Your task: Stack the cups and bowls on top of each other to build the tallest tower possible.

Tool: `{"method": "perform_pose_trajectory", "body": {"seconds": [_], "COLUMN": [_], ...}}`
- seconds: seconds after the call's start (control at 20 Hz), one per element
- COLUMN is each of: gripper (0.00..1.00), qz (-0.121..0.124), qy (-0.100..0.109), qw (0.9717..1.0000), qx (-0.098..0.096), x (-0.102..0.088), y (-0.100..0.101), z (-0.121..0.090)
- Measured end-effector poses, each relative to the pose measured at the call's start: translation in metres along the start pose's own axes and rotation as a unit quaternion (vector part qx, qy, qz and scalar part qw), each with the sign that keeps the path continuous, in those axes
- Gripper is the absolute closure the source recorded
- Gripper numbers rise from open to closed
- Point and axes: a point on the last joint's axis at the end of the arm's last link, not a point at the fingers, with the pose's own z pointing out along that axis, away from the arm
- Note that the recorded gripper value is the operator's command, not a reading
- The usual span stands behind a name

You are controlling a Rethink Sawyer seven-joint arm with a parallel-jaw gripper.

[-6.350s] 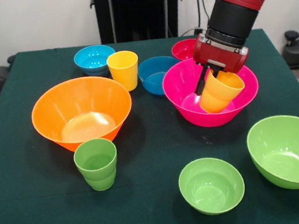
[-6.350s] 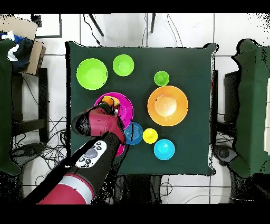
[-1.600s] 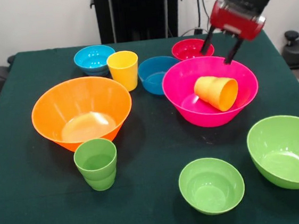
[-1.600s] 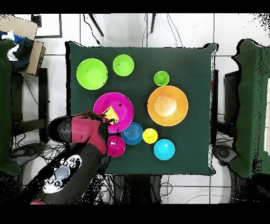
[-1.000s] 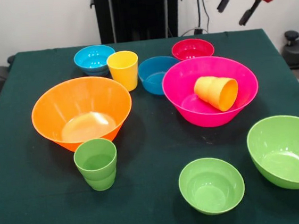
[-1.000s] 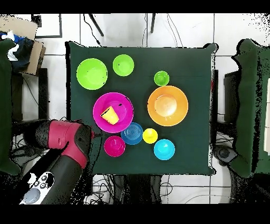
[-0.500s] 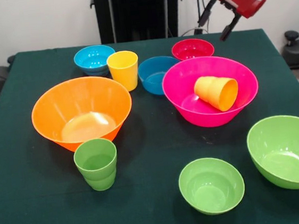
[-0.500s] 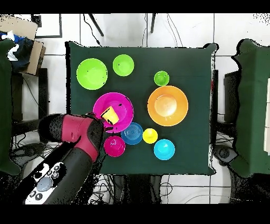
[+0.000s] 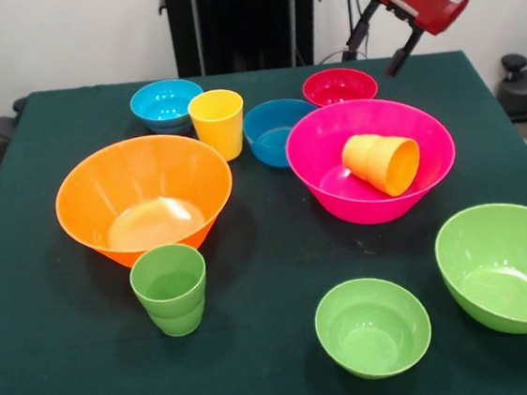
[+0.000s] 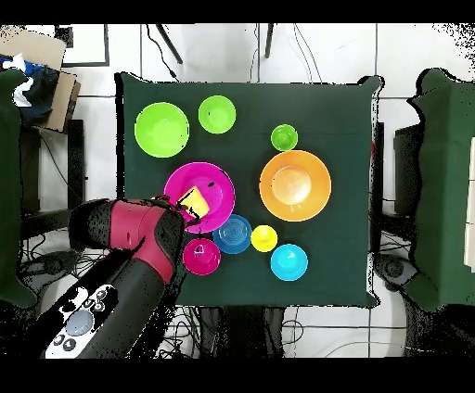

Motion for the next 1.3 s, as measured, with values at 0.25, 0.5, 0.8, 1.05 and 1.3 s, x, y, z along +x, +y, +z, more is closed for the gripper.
{"method": "perform_pose_trajectory", "body": {"seconds": [0.25, 0.5, 0.8, 1.05, 1.3], "gripper": [0.0, 0.0, 0.0, 0.0, 0.0], "qz": [0.0, 0.0, 0.008, 0.028, 0.042], "qy": [-0.004, -0.017, -0.035, -0.056, -0.073], "qw": [1.0, 0.9998, 0.9991, 0.9975, 0.996], "qx": [-0.002, -0.011, -0.022, -0.031, -0.03], "x": [-0.001, -0.004, -0.015, -0.038, -0.059], "y": [0.0, 0.002, -0.001, -0.017, -0.042], "z": [0.0, 0.001, 0.004, 0.015, 0.031]}}
